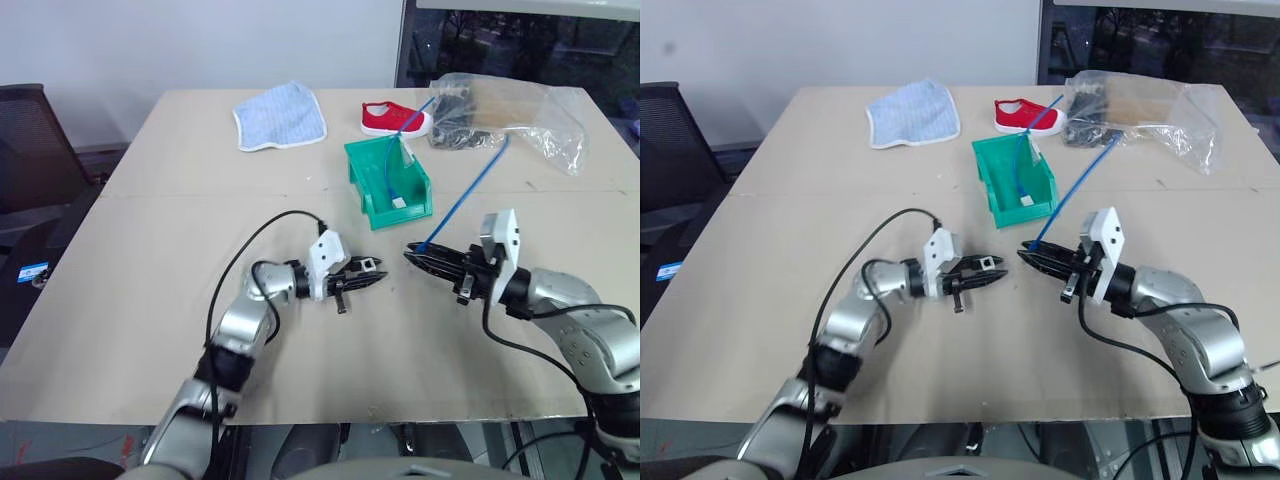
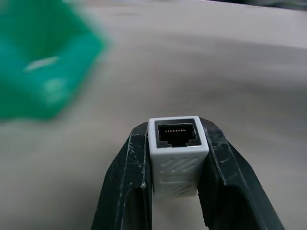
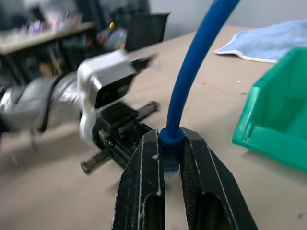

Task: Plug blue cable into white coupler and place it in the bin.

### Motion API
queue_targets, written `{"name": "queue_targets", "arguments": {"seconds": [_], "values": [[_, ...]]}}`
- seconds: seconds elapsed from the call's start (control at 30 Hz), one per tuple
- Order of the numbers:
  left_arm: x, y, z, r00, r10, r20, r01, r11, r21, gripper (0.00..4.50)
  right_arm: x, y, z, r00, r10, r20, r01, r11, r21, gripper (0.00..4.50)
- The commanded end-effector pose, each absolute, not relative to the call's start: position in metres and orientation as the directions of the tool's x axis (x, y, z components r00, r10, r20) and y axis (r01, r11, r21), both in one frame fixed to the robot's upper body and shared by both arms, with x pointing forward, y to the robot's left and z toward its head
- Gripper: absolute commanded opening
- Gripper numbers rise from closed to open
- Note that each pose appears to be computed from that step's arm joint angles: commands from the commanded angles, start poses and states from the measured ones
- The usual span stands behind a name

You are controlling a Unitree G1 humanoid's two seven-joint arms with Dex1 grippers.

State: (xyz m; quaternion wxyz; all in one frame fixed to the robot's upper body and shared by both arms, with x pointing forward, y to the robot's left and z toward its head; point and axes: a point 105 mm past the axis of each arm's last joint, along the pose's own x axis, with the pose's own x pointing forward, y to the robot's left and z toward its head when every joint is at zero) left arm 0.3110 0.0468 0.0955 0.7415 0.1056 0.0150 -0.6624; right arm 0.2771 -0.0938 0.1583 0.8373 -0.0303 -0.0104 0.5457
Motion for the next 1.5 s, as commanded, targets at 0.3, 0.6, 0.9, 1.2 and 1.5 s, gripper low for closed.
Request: {"name": "queue_targets", "arguments": {"seconds": [0.3, 0.6, 0.9, 1.2, 1.5], "values": [[0.308, 0.024, 0.089, -0.255, -0.928, -0.272, 0.955, -0.285, 0.078, 0.62, 0.279, -0.072, 0.156, 0.279, 0.960, -0.029, -0.947, 0.270, -0.174, 0.00], [0.314, 0.022, 0.088, -0.273, -0.913, -0.304, 0.945, -0.313, 0.091, 0.62, 0.273, -0.075, 0.136, 0.230, 0.967, -0.112, -0.962, 0.209, -0.174, 0.00], [0.316, 0.019, 0.093, -0.280, -0.920, -0.275, 0.945, -0.314, 0.087, 0.62, 0.277, -0.078, 0.124, 0.248, 0.958, -0.143, -0.959, 0.221, -0.180, 0.00], [0.317, 0.016, 0.096, -0.281, -0.925, -0.255, 0.948, -0.309, 0.079, 0.62, 0.273, -0.082, 0.105, 0.234, 0.948, -0.218, -0.965, 0.199, -0.170, 0.00], [0.319, 0.013, 0.098, -0.270, -0.937, -0.223, 0.956, -0.288, 0.054, 0.62, 0.268, -0.081, 0.100, 0.209, 0.949, -0.235, -0.974, 0.179, -0.142, 0.00]]}}
